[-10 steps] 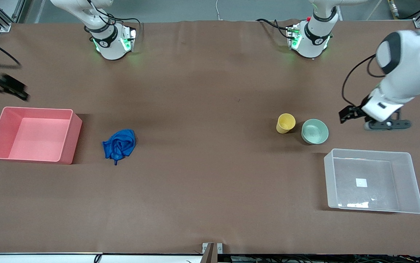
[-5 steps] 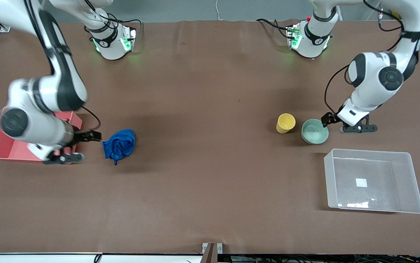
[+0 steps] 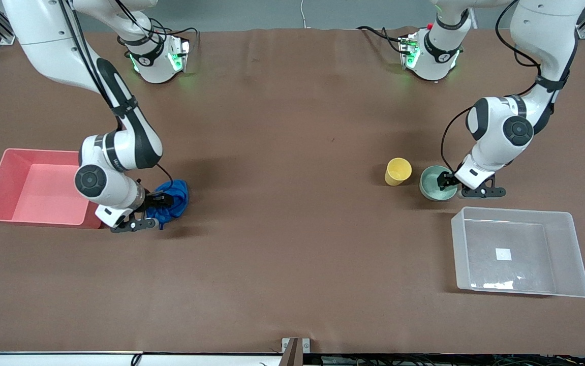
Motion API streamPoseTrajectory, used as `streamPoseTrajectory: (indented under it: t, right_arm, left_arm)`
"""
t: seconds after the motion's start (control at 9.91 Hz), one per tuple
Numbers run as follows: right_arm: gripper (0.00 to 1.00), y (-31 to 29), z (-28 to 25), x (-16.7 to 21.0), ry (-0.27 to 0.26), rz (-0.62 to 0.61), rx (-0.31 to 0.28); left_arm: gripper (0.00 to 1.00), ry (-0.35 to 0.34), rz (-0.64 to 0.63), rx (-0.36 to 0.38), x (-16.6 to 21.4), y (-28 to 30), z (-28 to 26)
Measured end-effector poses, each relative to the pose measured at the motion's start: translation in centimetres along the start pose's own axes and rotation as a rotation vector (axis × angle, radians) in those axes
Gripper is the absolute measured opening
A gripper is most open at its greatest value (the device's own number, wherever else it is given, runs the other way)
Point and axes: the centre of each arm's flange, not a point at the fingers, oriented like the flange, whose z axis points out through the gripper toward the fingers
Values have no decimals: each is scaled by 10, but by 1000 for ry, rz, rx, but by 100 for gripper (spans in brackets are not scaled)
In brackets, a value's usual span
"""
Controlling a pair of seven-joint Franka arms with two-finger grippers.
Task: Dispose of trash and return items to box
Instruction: 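Grasp the blue cloth with the right gripper while the left gripper grasps the bowl, then lower the cloth into the pink bin while the left gripper lowers the bowl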
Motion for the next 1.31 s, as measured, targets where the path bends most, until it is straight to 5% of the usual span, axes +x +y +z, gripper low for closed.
streamPoseTrajectory:
  t: [0.1, 0.4, 0.61, 0.71, 0.91, 1.31]
  right_arm:
    - [98, 0, 8, -6, 18, 0, 1]
    - [53, 0, 16, -12, 32, 3, 2]
    - [22, 4, 14, -11, 33, 9, 2]
    - [16, 6, 9, -10, 9, 13, 1]
    - [15, 19, -36, 1, -94, 34, -2]
    - [12, 142, -224, -31, -142, 61, 16]
  left_arm:
    - [46, -2, -1, 0, 0, 0, 1]
    - [6, -11, -2, 2, 2, 0, -12]
    - [4, -56, 0, 8, 9, 0, -67]
    - [4, -40, 2, 11, 17, 0, -106]
    - [4, 24, 0, 12, 44, 0, -176]
    - [4, 103, 2, 48, 129, -66, -189]
